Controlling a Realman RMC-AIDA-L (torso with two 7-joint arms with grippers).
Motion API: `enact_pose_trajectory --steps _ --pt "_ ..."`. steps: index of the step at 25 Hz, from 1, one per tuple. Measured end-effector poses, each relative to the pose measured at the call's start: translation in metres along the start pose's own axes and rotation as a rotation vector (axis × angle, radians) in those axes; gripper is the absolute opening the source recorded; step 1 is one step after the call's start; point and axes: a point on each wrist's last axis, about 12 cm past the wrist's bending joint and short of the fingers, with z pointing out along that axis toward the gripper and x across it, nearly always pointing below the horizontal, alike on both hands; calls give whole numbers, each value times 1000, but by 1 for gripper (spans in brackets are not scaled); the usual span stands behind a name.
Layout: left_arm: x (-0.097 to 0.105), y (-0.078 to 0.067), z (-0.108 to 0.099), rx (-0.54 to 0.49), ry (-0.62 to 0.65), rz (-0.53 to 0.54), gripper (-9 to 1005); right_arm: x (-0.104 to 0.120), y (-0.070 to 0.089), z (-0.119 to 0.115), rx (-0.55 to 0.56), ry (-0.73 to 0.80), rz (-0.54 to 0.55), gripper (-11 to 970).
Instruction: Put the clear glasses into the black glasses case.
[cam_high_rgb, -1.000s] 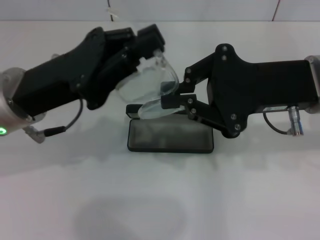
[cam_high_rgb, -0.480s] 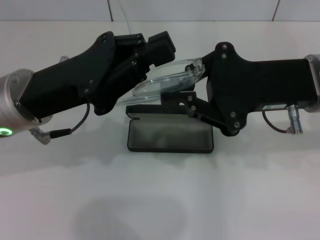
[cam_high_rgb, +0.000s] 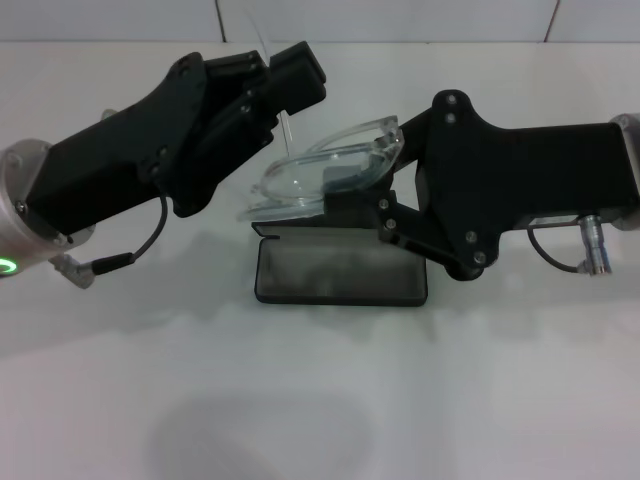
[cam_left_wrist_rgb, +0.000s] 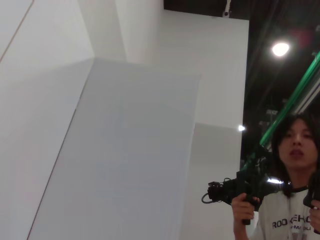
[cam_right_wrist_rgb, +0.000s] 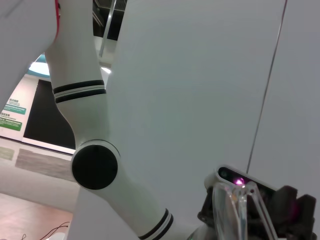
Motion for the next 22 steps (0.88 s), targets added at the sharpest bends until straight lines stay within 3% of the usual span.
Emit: enact_pose_trajectory --steps 22 --pt "7 2 13 71 87 -9 82 2 3 0 -9 -23 25 51"
